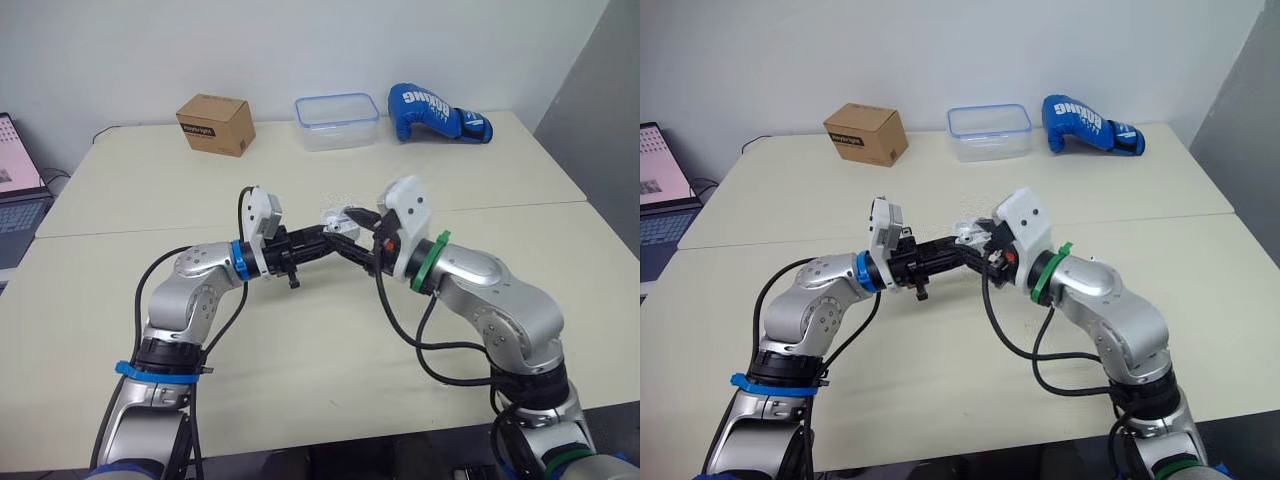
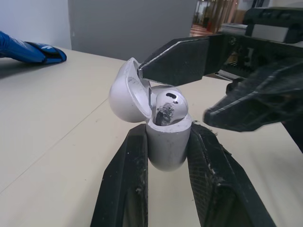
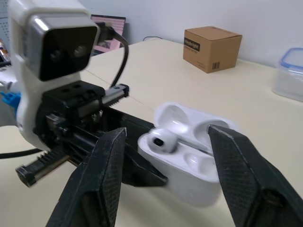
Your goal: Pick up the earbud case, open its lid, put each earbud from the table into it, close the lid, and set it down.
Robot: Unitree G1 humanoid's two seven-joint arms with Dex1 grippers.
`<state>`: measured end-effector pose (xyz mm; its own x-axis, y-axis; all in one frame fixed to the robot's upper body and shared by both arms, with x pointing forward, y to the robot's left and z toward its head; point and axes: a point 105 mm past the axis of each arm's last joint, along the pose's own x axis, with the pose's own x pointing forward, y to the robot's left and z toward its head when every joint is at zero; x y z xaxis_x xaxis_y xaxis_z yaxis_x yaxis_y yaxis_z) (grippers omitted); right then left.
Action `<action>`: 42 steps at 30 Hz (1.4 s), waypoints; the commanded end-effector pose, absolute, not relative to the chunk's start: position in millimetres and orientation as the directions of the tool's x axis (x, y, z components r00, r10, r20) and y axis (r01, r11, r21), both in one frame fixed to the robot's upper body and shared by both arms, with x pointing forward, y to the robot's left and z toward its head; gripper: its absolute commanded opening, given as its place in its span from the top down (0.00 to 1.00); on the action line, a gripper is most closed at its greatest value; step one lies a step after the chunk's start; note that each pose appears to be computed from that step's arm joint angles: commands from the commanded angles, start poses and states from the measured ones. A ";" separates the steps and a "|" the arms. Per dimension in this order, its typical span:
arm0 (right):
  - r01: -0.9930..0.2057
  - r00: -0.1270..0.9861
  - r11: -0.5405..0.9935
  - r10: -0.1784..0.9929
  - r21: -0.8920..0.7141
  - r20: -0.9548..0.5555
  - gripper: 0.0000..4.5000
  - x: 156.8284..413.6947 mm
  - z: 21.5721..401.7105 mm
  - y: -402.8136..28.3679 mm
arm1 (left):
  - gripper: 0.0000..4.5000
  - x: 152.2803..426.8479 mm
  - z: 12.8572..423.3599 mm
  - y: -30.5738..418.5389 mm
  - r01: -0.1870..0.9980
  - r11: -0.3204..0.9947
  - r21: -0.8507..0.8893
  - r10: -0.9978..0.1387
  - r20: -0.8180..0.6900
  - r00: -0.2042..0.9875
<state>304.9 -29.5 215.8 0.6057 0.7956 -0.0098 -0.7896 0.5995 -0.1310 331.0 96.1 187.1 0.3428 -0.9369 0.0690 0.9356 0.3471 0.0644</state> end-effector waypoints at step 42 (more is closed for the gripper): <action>-0.499 0.770 0.830 0.291 -0.250 -0.568 0.36 406.5 136.5 -200.7 | 0.83 305.2 212.7 106.0 0.935 0.318 0.155 -0.948 0.079 0.309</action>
<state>401.1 -201.0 122.6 0.7412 0.2987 -0.6012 -0.5098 0.8331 -0.2147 311.2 105.0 200.9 0.3242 -0.9448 0.0480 0.9369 0.3276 0.1222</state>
